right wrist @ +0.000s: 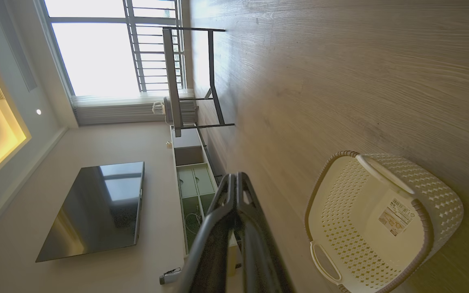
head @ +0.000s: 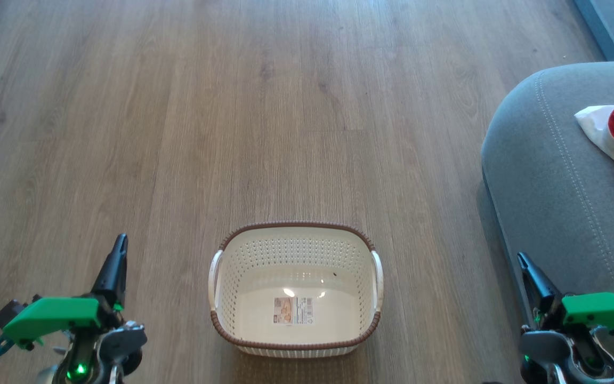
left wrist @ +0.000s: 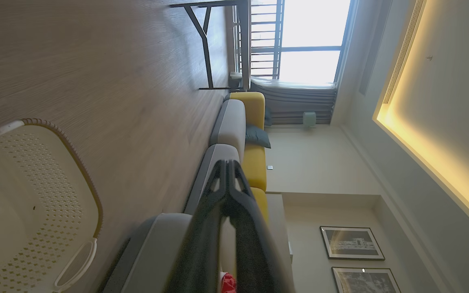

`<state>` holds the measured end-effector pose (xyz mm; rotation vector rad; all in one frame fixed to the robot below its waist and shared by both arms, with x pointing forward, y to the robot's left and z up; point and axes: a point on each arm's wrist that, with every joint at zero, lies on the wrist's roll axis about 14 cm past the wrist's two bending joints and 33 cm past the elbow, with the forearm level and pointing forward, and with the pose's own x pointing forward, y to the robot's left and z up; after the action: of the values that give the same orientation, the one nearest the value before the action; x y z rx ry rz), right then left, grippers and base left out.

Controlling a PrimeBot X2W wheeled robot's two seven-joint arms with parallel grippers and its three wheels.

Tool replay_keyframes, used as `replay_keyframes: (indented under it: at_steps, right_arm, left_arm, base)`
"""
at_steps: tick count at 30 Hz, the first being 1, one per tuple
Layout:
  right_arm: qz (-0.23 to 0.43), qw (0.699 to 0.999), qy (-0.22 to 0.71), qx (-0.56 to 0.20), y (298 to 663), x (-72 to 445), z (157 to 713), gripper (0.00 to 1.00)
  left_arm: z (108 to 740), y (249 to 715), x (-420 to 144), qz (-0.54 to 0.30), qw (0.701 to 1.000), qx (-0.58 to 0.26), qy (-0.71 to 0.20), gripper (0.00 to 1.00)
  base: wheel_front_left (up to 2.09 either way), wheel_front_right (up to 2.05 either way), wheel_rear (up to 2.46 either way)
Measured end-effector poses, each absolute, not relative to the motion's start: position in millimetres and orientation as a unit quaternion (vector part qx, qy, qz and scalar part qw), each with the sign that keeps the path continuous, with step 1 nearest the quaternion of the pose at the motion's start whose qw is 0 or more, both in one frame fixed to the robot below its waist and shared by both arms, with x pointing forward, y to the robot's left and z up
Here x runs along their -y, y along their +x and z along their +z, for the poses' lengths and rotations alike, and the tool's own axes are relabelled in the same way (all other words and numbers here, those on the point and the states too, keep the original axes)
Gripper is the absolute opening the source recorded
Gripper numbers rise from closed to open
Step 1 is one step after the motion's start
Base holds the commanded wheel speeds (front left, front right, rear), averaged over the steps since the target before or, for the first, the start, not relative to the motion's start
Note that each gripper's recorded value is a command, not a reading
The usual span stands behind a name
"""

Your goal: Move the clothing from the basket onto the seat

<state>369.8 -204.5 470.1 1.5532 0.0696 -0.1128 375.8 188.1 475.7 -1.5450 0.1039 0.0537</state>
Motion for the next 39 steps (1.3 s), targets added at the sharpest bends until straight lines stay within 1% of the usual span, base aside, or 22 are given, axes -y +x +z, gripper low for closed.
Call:
replay_keyframes:
  at_steps: [4, 39]
  right_arm:
    - [-0.045, 0.701, 0.711, -0.025, 373.4, 204.4, 475.5, 0.00]
    - [-0.044, 0.701, 0.711, -0.024, 373.5, 204.5, 476.0, 0.00]
  left_arm:
    - [478.3, 376.5, -189.6, 0.024, 0.707, -0.041, -0.706, 0.00]
    - [478.5, 376.5, -189.3, 0.023, 0.707, -0.041, -0.706, 0.00]
  base:
    - [0.00, 0.00, 0.00]
    - [0.00, 0.00, 0.00]
